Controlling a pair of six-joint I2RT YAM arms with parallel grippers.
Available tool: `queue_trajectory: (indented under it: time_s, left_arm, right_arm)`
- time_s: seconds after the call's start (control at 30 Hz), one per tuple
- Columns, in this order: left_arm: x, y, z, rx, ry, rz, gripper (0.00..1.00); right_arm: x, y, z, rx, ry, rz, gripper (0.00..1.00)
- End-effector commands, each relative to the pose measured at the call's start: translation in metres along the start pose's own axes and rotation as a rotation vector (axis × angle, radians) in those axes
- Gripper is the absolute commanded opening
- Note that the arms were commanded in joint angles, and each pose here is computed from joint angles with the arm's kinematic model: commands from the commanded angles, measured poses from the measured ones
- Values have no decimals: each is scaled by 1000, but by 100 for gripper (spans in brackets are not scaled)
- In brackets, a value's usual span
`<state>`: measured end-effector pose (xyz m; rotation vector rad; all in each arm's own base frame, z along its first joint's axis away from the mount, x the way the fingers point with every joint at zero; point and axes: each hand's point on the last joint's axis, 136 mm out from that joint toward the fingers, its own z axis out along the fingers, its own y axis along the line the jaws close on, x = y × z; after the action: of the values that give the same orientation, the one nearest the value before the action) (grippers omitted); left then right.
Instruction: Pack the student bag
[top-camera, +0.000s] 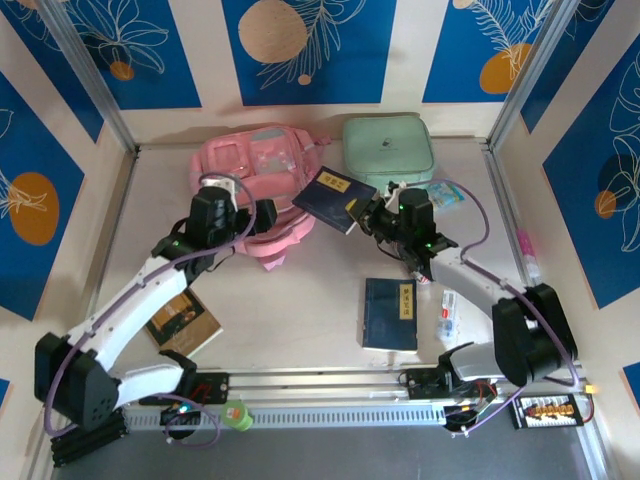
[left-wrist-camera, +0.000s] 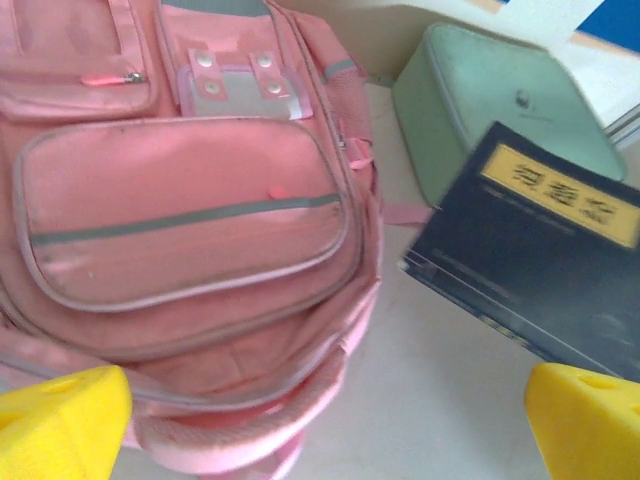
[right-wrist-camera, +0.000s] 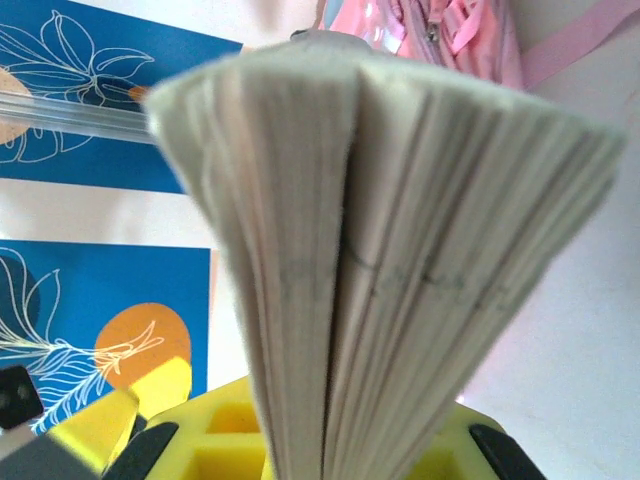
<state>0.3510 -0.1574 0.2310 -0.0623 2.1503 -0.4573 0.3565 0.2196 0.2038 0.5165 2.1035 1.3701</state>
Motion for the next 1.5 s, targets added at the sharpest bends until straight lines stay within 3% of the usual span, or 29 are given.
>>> queue_trajectory:
  time_s: [0.0,0.13,0.27,0.37,0.5,0.63,0.9,1.0,1.1,1.37,1.47]
  left_arm:
    - [7,14,29,-20,76,107,100]
    - [15,10,75,53,191,90,100]
    - [21,8,111,50,300,168,100]
    - [29,8,126,88,402,406,98]
    - [34,42,131,-46,557,673,91]
    - [53,35,133,83,637,821,86]
    - [55,57,158,3,735,952,74]
    - [57,64,164,-20,777,1017,60]
    - [47,73,172,-92,762,1057,50]
    - [41,69,177,-89,725,1103,48]
    - [36,66,174,-95,711,1117,33]
  right_arm:
    - [-3,-11,-16,47,-25,-51,0]
    - [-5,-17,-30,74,-47,-68,0]
    - [-9,-21,-43,102,-69,-84,0]
    - [-13,-25,-50,112,-88,-73,0]
    - [-15,-26,-53,112,-93,-66,0]
    - [-14,-24,-49,64,-94,-75,0]
    - [-10,-23,-45,41,-78,-54,0]
    - [-10,-22,-47,41,-81,-61,0]
    - [-9,-19,-47,36,-76,-71,0]
    - [-6,-10,-44,30,-66,-100,0]
    - [-5,-14,-43,41,-70,-93,0]
